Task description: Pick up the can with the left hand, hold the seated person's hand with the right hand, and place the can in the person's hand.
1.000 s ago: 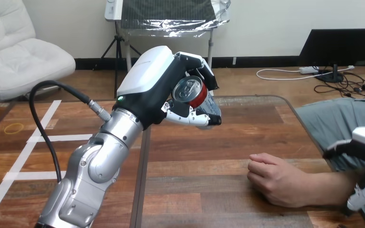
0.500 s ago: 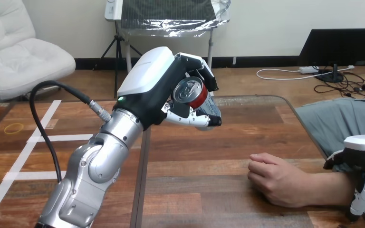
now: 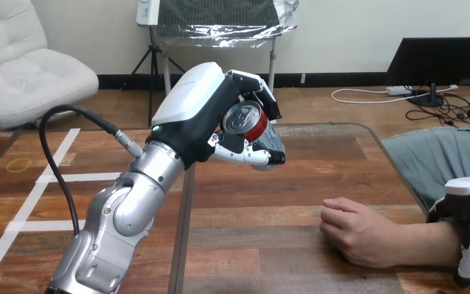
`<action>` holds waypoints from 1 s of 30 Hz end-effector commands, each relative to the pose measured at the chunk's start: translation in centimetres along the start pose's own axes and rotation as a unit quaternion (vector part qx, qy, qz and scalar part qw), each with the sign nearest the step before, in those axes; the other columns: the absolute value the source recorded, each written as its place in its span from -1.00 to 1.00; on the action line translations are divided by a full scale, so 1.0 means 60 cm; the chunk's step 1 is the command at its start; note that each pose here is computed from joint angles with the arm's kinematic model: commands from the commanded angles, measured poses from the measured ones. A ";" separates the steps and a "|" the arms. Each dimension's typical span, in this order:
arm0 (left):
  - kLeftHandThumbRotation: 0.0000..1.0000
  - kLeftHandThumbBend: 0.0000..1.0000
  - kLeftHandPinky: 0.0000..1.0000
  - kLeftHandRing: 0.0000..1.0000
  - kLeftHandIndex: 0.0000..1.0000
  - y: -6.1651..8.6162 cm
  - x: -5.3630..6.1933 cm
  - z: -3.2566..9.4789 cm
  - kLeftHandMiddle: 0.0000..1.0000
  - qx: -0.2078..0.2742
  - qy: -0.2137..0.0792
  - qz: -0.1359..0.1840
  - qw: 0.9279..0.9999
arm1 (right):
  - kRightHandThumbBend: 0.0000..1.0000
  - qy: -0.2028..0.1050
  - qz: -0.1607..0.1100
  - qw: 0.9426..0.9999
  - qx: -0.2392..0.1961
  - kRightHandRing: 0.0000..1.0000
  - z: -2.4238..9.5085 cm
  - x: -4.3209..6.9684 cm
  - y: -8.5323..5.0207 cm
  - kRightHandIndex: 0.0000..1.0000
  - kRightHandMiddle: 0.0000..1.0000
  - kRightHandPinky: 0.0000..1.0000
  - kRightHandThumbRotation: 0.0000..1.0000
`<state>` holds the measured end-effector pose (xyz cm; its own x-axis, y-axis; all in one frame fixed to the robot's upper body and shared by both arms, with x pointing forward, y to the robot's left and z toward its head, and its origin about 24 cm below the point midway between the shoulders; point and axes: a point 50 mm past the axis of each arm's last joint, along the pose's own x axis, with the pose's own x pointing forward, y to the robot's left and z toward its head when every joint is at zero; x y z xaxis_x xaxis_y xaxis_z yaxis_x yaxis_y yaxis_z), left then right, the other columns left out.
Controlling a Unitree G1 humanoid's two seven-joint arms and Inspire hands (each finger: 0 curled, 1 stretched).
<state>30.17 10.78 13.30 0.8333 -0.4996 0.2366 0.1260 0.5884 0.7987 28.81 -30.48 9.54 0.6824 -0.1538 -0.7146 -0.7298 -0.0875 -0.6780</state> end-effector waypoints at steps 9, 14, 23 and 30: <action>-1.00 0.19 -0.46 -0.32 -0.04 0.030 0.020 0.018 -0.15 0.005 -0.028 0.031 0.999 | 0.64 -0.007 -0.029 1.000 -0.008 0.78 0.020 0.008 -0.031 0.69 0.81 0.74 -0.86; -1.00 0.20 -0.46 -0.32 -0.04 0.030 0.019 0.016 -0.15 0.005 -0.028 0.031 0.999 | 0.61 -0.014 -0.026 0.999 -0.014 0.52 0.026 0.011 -0.028 0.65 0.60 0.40 -0.88; -1.00 0.20 -0.45 -0.32 -0.03 0.030 0.018 0.016 -0.14 0.007 -0.025 0.029 0.999 | 0.55 -0.013 -0.014 1.000 -0.010 0.10 0.032 0.020 -0.017 0.61 0.28 -0.11 -0.90; -1.00 0.20 -0.45 -0.32 -0.03 0.030 0.018 0.014 -0.14 0.008 -0.024 0.029 0.999 | 0.50 -0.019 0.003 0.999 -0.036 0.00 0.040 0.028 -0.007 0.57 0.21 -0.22 -0.88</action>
<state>30.20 10.78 13.21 0.8339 -0.5018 0.2300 0.1327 0.5867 0.7989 29.46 -29.26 8.07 0.6735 -0.1363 -0.7265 -0.7392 -0.1295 -0.6609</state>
